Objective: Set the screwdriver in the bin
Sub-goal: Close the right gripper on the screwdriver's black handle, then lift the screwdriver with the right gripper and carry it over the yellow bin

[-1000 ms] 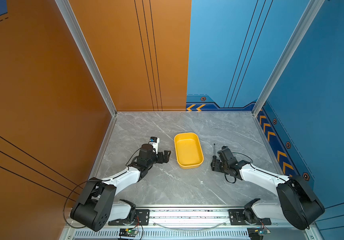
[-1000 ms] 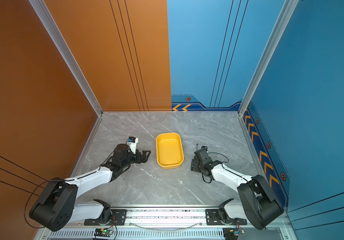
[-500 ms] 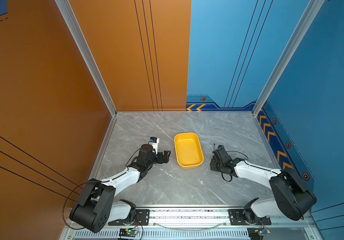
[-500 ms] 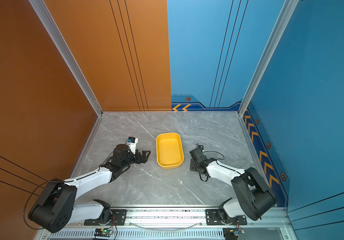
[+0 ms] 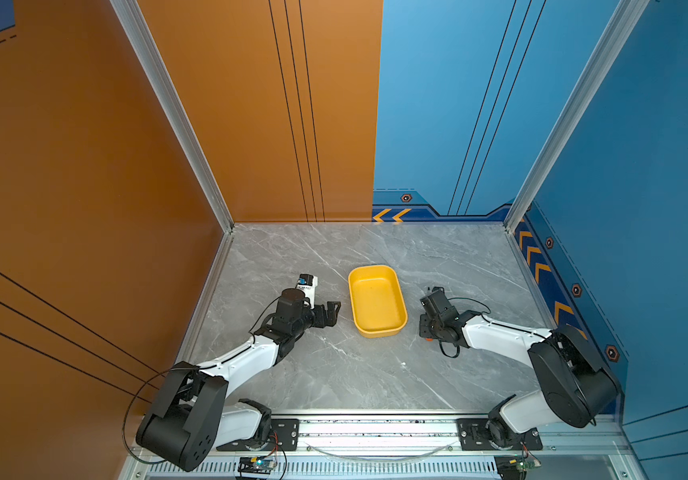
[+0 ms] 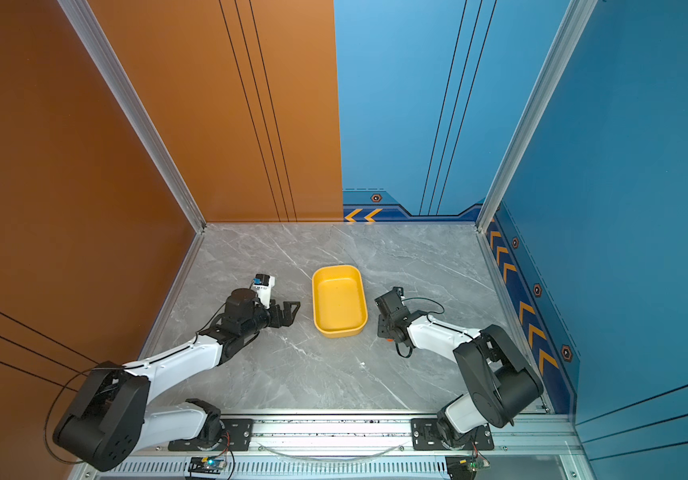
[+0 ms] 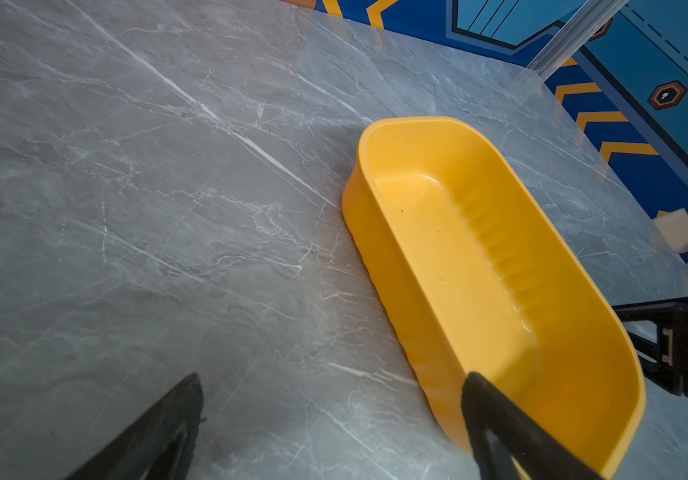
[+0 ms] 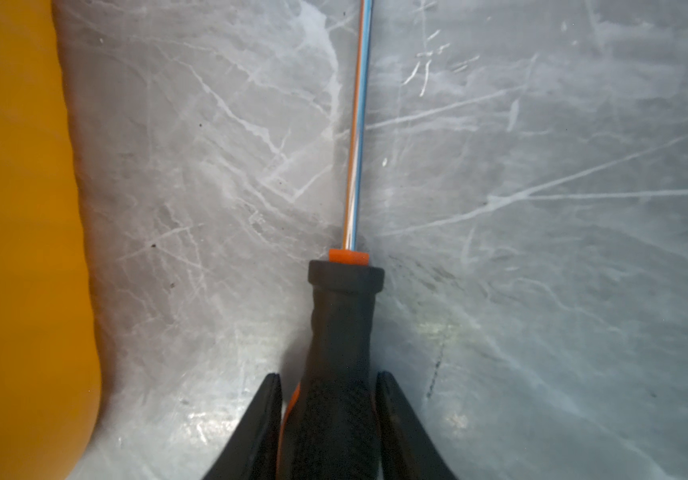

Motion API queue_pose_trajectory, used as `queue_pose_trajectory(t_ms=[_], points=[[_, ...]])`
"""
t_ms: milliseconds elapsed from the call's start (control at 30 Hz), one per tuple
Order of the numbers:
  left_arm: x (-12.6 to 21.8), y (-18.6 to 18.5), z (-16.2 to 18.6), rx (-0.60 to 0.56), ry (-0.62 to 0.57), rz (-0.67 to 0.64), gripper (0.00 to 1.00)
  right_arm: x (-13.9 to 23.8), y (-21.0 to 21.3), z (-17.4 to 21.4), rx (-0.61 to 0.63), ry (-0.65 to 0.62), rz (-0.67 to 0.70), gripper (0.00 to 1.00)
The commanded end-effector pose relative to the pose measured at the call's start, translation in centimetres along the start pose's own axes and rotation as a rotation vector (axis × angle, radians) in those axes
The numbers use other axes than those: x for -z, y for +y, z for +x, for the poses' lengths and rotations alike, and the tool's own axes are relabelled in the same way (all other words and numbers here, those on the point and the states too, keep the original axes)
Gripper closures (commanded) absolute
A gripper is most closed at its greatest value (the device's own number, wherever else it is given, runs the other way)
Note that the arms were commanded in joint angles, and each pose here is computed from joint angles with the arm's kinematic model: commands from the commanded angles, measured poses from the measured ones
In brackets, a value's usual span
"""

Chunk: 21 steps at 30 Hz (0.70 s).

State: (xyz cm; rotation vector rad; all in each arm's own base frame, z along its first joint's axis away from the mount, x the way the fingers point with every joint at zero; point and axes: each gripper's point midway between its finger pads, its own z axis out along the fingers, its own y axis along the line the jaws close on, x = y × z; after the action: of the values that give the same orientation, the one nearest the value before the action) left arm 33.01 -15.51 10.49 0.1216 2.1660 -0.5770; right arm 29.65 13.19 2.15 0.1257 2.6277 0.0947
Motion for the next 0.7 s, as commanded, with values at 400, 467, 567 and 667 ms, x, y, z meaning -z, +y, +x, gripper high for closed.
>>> queue_pose_trajectory(t_ms=[400, 467, 567, 667], points=[[0.2, 0.8, 0.3, -0.009, 0.011, -0.035, 0.02, 1.3, -0.9, -0.3, 0.000, -0.006, 0.017, 0.81], [0.1, 0.8, 0.4, -0.010, 0.013, -0.035, 0.02, 1.5, -0.9, -0.4, -0.005, -0.006, 0.011, 0.84], [0.2, 0.8, 0.4, -0.009, 0.013, -0.034, 0.02, 1.9, -0.9, -0.7, -0.013, -0.013, 0.000, 0.85], [0.2, 0.8, 0.4, -0.011, 0.011, -0.034, 0.02, 2.9, -0.7, -1.3, -0.020, -0.032, -0.017, 0.85]])
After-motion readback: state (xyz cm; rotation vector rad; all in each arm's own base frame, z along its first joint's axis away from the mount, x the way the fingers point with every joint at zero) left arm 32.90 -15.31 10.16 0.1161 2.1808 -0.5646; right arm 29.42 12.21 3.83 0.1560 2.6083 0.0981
